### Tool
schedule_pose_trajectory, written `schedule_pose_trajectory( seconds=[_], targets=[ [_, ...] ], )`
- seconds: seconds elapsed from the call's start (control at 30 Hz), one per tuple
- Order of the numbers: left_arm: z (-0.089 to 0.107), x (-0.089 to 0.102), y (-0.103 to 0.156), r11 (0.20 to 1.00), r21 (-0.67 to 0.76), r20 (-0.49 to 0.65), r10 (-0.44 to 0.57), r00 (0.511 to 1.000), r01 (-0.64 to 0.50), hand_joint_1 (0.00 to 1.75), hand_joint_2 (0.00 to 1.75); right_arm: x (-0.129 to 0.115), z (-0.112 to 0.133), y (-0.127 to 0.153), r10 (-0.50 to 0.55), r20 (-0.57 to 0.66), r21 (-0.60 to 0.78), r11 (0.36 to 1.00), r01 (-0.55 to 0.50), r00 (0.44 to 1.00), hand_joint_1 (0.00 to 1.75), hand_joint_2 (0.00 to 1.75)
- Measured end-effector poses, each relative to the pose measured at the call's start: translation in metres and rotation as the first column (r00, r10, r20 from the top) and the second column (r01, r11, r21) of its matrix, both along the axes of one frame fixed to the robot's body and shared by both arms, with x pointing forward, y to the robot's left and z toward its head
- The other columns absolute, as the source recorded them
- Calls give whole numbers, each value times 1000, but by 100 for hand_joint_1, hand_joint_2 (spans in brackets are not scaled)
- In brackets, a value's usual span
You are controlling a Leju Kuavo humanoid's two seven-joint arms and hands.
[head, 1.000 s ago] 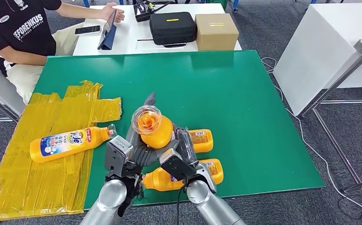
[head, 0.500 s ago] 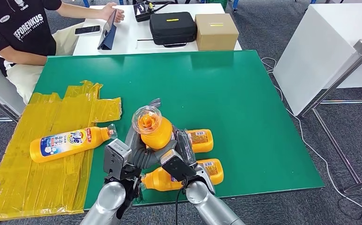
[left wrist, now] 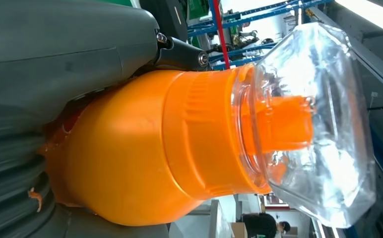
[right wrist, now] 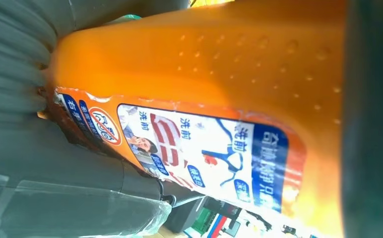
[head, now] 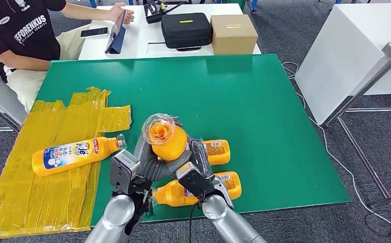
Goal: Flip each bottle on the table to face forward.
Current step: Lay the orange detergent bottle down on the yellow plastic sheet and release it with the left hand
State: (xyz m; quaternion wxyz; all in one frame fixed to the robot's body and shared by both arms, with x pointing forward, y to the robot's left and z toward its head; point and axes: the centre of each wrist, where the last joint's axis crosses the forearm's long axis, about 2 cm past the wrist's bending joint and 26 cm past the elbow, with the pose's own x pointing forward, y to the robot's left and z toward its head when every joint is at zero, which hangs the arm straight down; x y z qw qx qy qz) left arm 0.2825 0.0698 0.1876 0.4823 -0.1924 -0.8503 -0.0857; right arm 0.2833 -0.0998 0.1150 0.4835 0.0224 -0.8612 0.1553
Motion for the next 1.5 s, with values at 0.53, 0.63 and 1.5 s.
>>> schedule_pose_trajectory(
  seconds=[0.53,0.63,1.5],
  targets=[
    [1,3,3,999,5,20,52,998,-52,175,175,-12,5,-16,-48,51,19,999,47,998,0,175],
    [1,3,3,998,12,26,66,998,-66,175,175,-14,5,-18,-57,59,17,998,56,997,0,175],
    [53,19,-4,182,330,866,333,374,-926,175,175,-38,57,-97,-445,239,18,891,455,863,0,175]
  ],
)
